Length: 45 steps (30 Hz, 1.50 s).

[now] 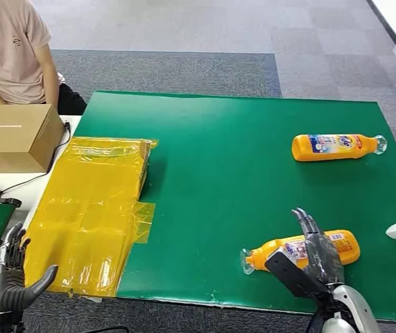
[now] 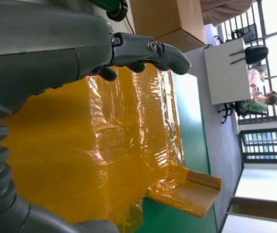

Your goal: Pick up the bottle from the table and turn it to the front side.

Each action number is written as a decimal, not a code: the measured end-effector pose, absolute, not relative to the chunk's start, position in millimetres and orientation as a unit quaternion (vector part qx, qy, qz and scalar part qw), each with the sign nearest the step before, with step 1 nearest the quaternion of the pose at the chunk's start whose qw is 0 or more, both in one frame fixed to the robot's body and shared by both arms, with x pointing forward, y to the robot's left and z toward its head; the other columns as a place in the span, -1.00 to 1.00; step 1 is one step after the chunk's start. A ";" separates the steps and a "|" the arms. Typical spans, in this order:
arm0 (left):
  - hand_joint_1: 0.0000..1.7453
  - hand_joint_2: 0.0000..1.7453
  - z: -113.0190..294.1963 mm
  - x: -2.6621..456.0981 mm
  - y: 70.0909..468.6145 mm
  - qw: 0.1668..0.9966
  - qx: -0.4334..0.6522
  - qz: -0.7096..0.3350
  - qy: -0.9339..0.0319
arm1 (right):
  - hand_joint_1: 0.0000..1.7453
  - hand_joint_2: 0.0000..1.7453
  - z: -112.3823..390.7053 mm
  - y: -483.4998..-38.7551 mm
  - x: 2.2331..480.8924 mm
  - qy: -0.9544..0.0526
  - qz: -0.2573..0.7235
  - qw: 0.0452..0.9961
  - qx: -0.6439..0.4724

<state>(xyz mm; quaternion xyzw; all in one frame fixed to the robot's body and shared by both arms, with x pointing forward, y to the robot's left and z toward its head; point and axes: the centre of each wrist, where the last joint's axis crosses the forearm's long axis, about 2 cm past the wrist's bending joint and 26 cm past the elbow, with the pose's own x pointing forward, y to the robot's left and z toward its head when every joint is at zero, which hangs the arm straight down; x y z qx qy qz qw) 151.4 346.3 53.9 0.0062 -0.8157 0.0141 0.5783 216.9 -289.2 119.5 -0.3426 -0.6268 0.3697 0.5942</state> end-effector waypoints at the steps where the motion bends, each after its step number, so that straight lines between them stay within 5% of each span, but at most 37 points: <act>1: -1.00 1.00 53.7 152.1 346.1 0.578 0.007 0.014 -0.816 | -1.00 1.00 118.7 -291.5 218.6 -0.622 0.373 0.595 -0.346; 17: -1.00 1.00 45.7 158.9 351.0 0.576 0.016 0.032 -0.817 | -1.00 1.00 109.4 -377.0 246.9 -0.447 0.521 0.604 -0.404; 21: -1.00 1.00 44.5 163.1 350.3 0.575 0.011 0.031 -0.818 | 0.96 1.00 110.2 -395.2 259.7 -0.423 0.543 0.610 -0.393; 38: -1.00 1.00 36.9 163.3 348.2 0.585 0.002 0.027 -0.811 | 1.00 1.00 97.9 -371.6 257.9 -0.496 0.538 0.547 -0.406; 45: -1.00 1.00 44.4 170.2 318.4 0.574 -0.088 0.008 -0.814 | 1.00 1.00 127.3 -284.0 261.8 -0.677 0.415 0.509 -0.332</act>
